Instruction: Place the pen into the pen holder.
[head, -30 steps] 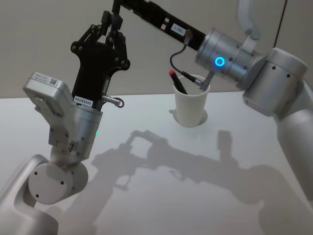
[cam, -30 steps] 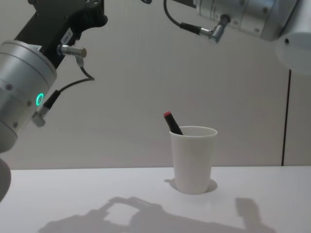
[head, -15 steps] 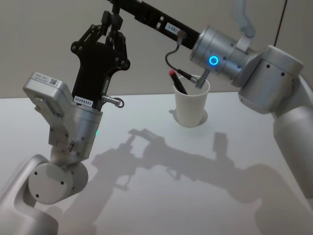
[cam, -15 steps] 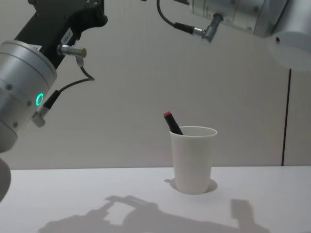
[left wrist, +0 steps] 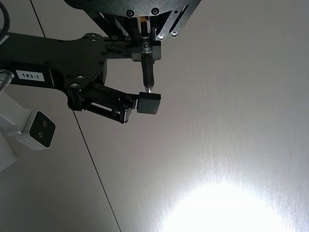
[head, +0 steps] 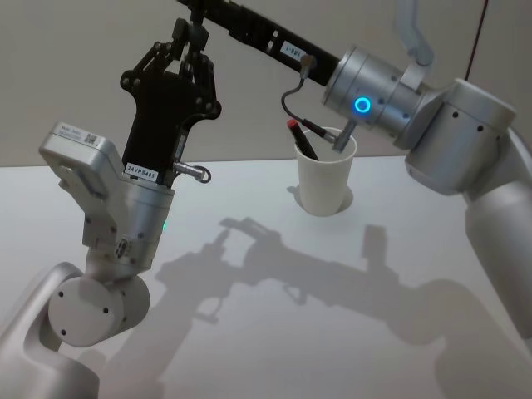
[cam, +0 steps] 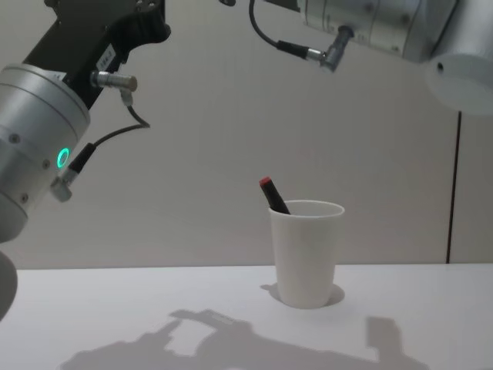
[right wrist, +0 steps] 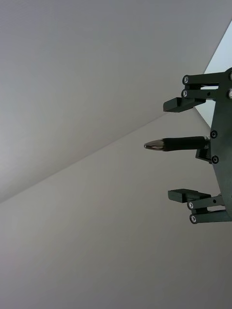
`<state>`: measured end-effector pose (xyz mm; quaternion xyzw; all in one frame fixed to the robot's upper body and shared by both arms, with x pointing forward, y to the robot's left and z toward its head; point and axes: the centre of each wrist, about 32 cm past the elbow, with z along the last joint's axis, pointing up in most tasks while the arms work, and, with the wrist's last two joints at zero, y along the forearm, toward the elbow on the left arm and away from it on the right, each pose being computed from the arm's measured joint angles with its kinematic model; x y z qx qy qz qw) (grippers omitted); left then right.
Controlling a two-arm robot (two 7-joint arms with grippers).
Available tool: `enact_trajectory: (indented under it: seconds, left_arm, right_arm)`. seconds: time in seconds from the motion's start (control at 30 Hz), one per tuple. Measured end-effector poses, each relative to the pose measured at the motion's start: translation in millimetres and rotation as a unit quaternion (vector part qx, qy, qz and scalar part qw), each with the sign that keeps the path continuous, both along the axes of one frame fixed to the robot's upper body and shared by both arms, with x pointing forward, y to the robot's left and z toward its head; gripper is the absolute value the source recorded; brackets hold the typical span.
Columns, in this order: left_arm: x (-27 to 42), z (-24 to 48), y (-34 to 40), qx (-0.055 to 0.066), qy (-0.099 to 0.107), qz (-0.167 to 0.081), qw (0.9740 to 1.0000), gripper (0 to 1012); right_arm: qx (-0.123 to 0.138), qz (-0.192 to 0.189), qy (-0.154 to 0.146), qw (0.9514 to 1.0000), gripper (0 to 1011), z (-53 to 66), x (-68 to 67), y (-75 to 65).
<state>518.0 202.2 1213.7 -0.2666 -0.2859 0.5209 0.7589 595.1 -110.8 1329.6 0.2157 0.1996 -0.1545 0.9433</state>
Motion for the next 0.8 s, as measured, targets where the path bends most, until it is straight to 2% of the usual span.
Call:
enact_trajectory:
  seconds: [0.5, 0.57, 0.63, 0.7, 0.73, 0.8]
  left_arm:
    - [0.0, 0.0, 0.0, 0.000, 0.000, 0.000, 1.0000, 121]
    - [0.0, 0.0, 0.0, 0.000, 0.000, 0.000, 1.0000, 121]
    - [0.0, 0.0, 0.0, 0.000, 0.000, 0.000, 1.0000, 121]
    - [0.0, 0.0, 0.0, 0.000, 0.000, 0.000, 1.0000, 121]
    - [0.0, 0.0, 0.0, 0.000, 0.000, 0.000, 1.0000, 121]
    - [0.0, 0.0, 0.0, 0.000, 0.000, 0.000, 1.0000, 121]
  right_arm:
    - [0.000, -0.002, 0.000, 1.0000, 998, -0.8, -0.9, -0.2]
    - [0.000, -0.002, 0.000, 1.0000, 940, -0.8, -1.0, -0.2]
    - [0.000, -0.002, 0.000, 1.0000, 929, -0.9, -1.0, -0.2]
    - [0.000, -0.002, 0.000, 1.0000, 843, -1.0, -1.1, -0.1]
    - [0.000, -0.002, 0.000, 1.0000, 843, -1.0, -1.1, -0.2]
    - [0.000, -0.002, 0.001, 1.0000, 775, -1.0, -1.2, -0.2]
